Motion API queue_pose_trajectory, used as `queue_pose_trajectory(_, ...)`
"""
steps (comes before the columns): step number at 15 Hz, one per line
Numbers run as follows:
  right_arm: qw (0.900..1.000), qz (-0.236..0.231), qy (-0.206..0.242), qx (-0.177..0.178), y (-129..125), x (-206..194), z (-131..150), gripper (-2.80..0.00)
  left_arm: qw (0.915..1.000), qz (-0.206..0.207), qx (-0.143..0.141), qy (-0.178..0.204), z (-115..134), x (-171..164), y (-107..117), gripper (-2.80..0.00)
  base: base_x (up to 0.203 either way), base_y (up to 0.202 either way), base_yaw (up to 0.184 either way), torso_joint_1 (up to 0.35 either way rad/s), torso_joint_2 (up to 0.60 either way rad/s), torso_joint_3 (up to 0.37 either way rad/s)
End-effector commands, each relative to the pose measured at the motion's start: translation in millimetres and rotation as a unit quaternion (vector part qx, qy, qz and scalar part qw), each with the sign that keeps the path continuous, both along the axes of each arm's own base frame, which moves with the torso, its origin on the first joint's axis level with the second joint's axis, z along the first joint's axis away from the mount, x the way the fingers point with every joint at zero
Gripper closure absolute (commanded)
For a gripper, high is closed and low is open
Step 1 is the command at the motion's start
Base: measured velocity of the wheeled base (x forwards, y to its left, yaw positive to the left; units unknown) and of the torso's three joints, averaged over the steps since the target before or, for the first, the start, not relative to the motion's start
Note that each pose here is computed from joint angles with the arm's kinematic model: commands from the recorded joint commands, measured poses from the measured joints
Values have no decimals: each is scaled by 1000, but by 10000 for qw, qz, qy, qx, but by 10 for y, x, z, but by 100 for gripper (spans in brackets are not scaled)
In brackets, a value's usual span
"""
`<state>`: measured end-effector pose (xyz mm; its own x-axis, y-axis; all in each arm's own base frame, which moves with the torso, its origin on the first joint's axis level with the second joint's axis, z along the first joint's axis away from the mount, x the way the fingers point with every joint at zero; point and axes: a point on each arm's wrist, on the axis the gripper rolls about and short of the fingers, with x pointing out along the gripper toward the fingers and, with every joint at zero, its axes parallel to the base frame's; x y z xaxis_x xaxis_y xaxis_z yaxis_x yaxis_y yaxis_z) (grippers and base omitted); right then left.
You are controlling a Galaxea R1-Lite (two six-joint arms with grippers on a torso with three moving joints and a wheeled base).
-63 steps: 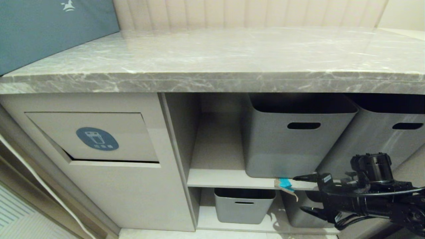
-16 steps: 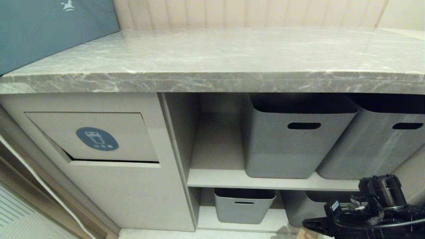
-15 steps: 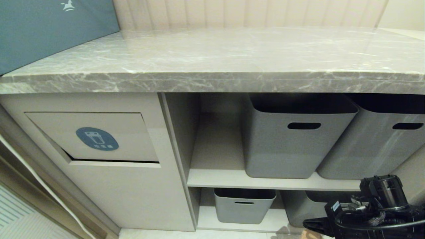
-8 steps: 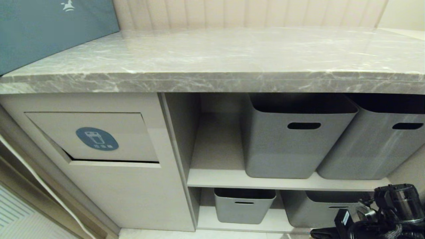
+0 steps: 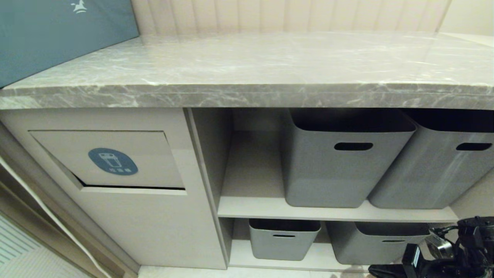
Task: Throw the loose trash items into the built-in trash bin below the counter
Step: Hand it to the other hand
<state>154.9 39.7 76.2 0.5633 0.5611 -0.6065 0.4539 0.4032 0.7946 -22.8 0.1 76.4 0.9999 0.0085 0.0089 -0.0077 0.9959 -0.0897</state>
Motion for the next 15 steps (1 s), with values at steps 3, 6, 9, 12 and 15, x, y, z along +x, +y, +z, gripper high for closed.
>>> queue_pose_trajectory(3, 9985, 162, -527, -47, -7, -47, 161, 0, 10000, 3, -4, 22, -8, 3, 0, 0, 0, 0, 0, 0, 0, 0)
queue_pose_trajectory(6, 9985, 166, -521, -49, -3, -29, 189, 0, 10000, 3, -4, 22, -8, 3, 0, 0, 0, 0, 0, 0, 0, 0)
queue_pose_trajectory(9, 9978, 177, -637, -27, 10, 17, 294, 0, 10000, 3, -4, 22, -8, 3, 0, 0, 0, 0, 0, 0, 0, 0)
queue_pose_trajectory(12, 9977, 198, -646, -15, 23, 76, 484, 0, 10000, 3, -4, 22, -8, 3, 0, 0, 0, 0, 0, 0, 0, 0)
queue_pose_trajectory(15, 9975, 215, -675, 4, 29, 90, 585, 0, 10000, 3, -4, 22, -8, 3, 0, 0, 0, 0, 0, 0, 0, 0)
